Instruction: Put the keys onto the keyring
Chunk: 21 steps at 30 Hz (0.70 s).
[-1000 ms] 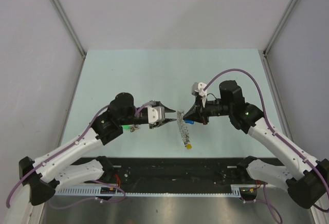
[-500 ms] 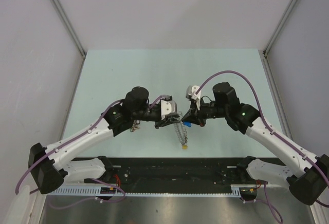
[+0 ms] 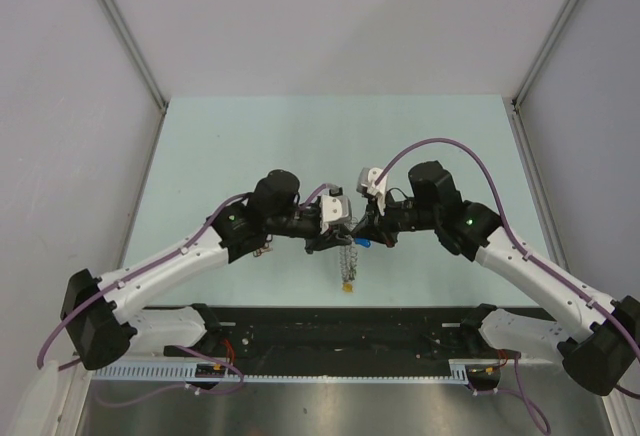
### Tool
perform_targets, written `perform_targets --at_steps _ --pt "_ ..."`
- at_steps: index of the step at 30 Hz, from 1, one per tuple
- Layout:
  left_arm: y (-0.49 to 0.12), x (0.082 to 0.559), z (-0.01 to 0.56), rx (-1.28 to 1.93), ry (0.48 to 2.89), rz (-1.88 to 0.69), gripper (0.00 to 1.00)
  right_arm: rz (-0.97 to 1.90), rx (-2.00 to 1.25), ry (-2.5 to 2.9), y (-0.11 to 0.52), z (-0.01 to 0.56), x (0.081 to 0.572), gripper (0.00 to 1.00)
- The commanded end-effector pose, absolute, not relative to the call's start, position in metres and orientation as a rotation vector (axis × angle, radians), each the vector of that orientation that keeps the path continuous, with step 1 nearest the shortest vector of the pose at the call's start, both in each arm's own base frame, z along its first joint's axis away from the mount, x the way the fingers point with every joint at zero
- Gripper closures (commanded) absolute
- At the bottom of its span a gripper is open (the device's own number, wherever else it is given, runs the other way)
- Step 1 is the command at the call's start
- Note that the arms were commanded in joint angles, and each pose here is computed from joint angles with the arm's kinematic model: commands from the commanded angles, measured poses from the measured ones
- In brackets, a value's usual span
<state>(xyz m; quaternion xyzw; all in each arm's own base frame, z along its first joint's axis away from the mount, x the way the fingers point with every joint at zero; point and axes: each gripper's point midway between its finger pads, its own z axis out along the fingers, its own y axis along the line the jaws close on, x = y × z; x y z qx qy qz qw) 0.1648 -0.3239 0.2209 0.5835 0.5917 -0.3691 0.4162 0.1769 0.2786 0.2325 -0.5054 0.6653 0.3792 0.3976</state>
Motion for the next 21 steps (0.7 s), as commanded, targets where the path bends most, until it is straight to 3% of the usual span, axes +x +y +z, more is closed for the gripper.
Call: perform_targets --at_steps 1,10,15,18,21 --pt "-0.3296 0.1648 0.2239 1.450 1.510 -0.949 0.72 0.952 -1.249 1.591 0.2854 0.2660 0.1826 1.00" --pt "-0.3273 0.1699 0.2146 1.426 1.555 -0.920 0.73 0.948 -1.250 1.598 0.2835 0.2652 0.1808 1.00" --pt "-0.3311 0.1682 0.2169 1.422 1.540 -0.949 0.83 0.952 -1.249 1.608 0.2828 0.2643 0.1797 1.00" --pt "-0.3310 0.1675 0.2181 1.423 1.536 -0.952 0.99 0.951 -1.245 1.610 0.2816 0.2655 0.1789 1.00" --pt "-0.3293 0.1687 0.2166 1.414 1.544 -0.940 1.00 0.924 -1.216 1.632 0.2771 0.2661 0.1815 1.00"
